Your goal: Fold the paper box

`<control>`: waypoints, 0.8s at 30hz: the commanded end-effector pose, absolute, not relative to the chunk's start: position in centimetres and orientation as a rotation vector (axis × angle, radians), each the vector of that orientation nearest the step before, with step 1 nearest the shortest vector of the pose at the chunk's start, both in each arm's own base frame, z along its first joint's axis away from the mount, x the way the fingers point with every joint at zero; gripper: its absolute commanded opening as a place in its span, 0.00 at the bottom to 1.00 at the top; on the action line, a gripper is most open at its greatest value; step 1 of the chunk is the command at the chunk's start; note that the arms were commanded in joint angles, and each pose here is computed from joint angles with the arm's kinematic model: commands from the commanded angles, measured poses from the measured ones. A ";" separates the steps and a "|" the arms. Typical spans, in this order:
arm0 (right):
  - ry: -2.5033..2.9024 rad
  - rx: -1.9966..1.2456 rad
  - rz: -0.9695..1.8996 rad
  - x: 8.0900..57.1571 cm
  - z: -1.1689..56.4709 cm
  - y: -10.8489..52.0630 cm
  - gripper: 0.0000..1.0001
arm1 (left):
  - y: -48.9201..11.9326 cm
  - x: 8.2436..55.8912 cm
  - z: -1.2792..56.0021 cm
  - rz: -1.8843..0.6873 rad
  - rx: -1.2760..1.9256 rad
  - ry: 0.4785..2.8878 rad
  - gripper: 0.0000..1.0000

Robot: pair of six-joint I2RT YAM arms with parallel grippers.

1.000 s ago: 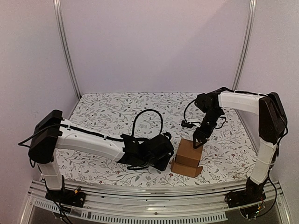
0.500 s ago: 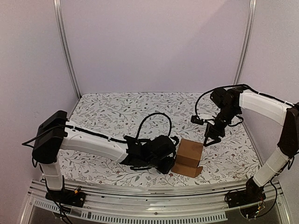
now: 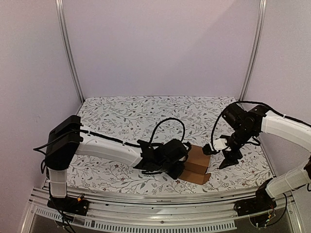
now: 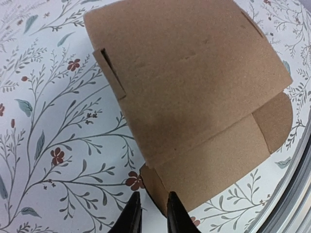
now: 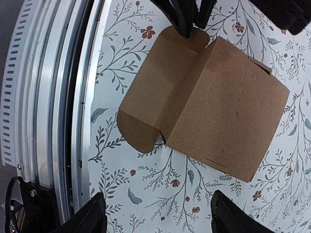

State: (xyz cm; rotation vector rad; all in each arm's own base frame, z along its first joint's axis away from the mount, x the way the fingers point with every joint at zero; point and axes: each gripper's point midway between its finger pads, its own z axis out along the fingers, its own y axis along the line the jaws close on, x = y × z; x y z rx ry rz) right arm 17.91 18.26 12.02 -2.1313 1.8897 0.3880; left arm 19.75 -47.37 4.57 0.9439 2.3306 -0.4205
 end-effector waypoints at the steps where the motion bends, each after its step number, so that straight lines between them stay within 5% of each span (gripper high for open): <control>1: 1.717 -2.239 0.260 19.0 11.4 18.6 0.72 | -46.9 21.6 4.1 -0.419 1.008 2.350 0.16; 13: 1.709 -2.230 0.287 18.8 11.3 20.5 0.74 | -45.4 24.1 6.3 -0.379 1.074 2.340 0.03; 18: 1.607 -2.309 0.154 18.1 9.0 21.6 0.75 | -44.6 23.5 5.8 -0.374 1.051 2.393 0.38; 24: 1.515 -2.395 0.074 17.6 6.7 21.8 0.86 | -45.0 22.4 4.4 -0.472 1.069 2.396 0.34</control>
